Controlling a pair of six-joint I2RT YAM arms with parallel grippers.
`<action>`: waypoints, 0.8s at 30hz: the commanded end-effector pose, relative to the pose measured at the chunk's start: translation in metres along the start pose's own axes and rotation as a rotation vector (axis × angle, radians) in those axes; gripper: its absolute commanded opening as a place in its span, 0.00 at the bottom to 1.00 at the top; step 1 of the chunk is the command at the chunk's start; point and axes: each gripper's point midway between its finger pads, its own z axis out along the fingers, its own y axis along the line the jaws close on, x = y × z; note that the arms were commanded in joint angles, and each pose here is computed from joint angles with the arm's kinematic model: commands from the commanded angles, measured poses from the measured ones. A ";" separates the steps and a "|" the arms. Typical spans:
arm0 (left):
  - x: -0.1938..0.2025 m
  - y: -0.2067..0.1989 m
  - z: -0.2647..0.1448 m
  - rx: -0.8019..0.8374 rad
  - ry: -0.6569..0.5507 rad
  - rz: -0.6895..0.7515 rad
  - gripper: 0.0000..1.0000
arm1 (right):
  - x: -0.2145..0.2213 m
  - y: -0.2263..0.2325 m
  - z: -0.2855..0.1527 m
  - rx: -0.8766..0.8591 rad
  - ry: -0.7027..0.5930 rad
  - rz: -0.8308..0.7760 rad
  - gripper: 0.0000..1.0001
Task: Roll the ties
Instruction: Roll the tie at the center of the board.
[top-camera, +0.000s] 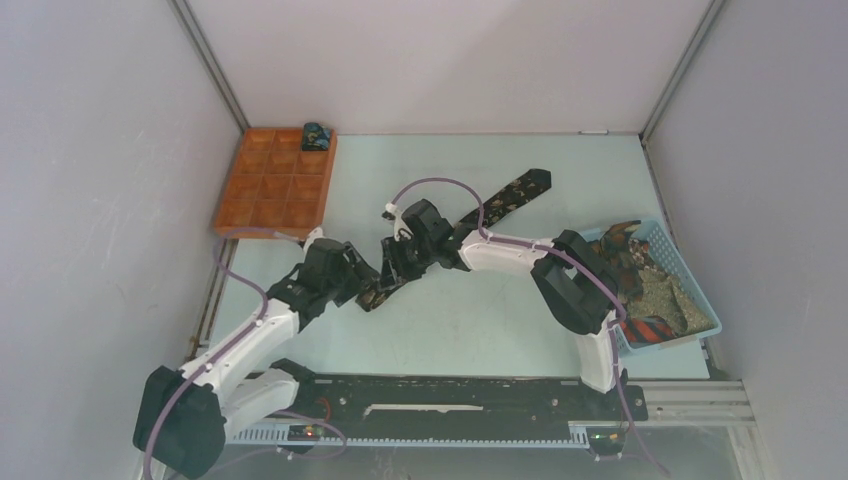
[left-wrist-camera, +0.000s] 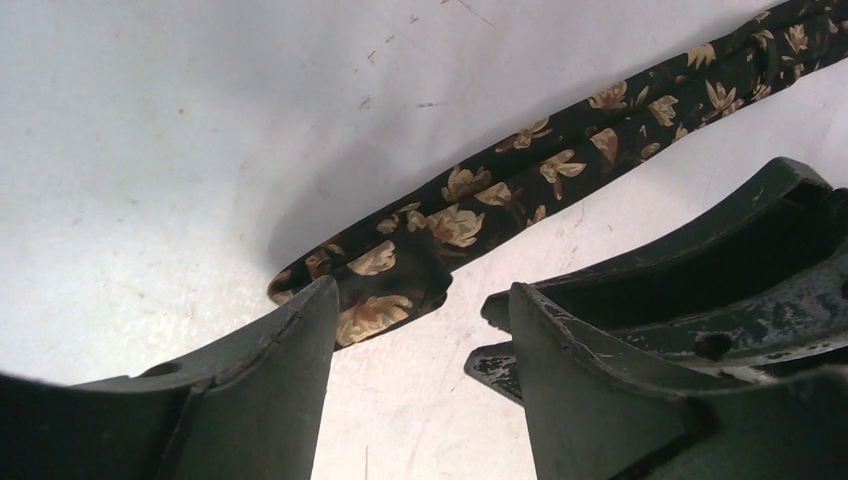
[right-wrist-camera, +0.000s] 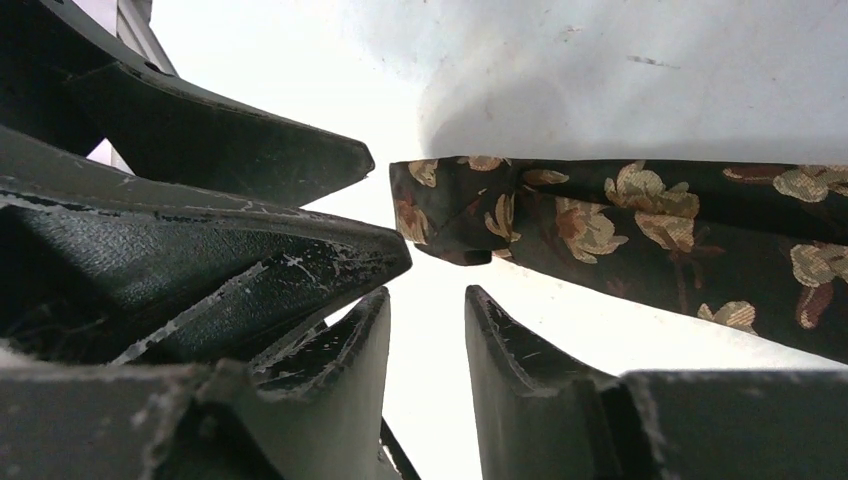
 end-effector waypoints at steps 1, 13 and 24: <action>-0.007 0.011 -0.012 -0.017 -0.037 0.019 0.69 | -0.022 0.016 -0.004 -0.047 -0.056 -0.017 0.38; -0.016 0.054 -0.041 -0.103 -0.181 -0.019 0.72 | -0.032 -0.003 0.018 0.038 -0.023 -0.004 0.41; -0.004 0.064 -0.040 -0.101 -0.157 -0.026 0.72 | -0.027 -0.013 0.032 0.078 0.006 -0.010 0.40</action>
